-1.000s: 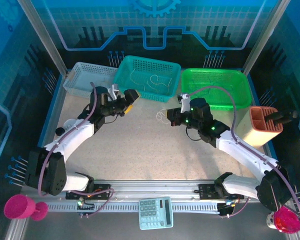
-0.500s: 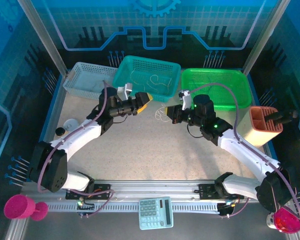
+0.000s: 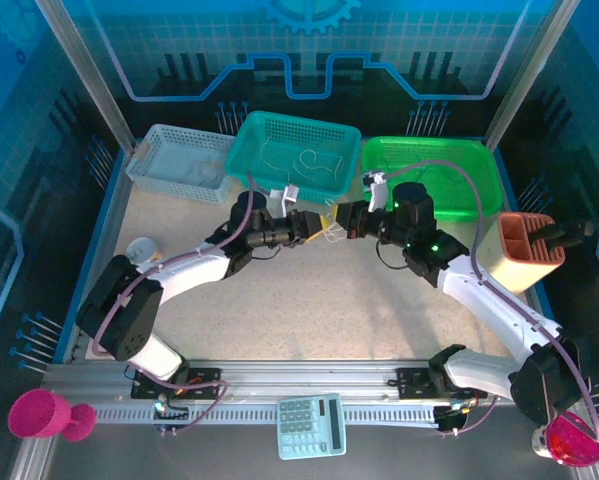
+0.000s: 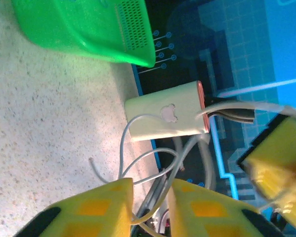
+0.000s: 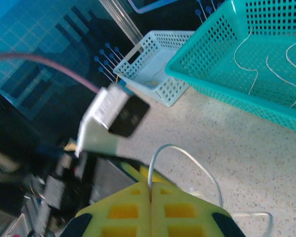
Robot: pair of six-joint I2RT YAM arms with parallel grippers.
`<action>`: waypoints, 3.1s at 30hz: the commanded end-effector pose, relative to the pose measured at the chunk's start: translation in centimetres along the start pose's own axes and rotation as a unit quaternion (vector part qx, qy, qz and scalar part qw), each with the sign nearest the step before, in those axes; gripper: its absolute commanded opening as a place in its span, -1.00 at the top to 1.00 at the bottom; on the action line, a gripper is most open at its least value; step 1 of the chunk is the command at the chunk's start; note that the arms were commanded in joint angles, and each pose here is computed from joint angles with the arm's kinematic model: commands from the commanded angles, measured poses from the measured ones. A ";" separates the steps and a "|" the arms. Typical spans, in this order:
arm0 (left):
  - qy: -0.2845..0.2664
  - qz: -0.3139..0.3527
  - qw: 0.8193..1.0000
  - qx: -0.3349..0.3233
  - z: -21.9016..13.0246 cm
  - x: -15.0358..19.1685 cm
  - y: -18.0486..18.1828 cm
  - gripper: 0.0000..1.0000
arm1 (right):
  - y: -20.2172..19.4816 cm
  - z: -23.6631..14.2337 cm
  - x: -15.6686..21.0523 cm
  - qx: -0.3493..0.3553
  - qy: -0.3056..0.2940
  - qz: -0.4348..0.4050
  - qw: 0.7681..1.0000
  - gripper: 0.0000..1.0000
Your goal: Untangle the cables
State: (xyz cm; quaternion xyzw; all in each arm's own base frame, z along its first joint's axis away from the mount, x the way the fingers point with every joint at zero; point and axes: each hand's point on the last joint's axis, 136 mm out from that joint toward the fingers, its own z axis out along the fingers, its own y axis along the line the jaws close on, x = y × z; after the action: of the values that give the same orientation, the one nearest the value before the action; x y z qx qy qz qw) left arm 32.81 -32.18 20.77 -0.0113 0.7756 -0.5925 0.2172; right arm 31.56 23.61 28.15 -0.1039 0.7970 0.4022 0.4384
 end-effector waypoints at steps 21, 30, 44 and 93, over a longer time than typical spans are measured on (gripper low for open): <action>0.039 -0.033 0.993 -0.103 1.6 5.7 10.0 1.00 | 4.3 -4.6 -10.0 -0.105 -0.139 0.012 0.985 1.00; 0.041 -0.040 0.992 -0.113 1.0 6.4 11.0 1.00 | 6.1 -5.5 -11.9 -0.150 -0.163 -0.009 0.975 1.00; -0.011 0.030 0.995 -0.098 -3.0 1.6 4.4 -0.23 | 2.2 -4.0 -8.3 -0.092 -0.127 0.005 0.988 1.00; -0.031 0.486 0.872 -0.047 -8.2 -2.3 -9.4 -0.19 | 10.8 -3.1 -6.4 -0.250 0.040 -0.013 0.967 1.00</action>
State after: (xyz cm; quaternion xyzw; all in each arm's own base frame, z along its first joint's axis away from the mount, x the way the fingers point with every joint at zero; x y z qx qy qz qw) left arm 30.18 -27.09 30.09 0.3157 0.7221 -0.3788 0.4852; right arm 29.10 26.35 39.05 -0.2041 0.6983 0.5711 0.3802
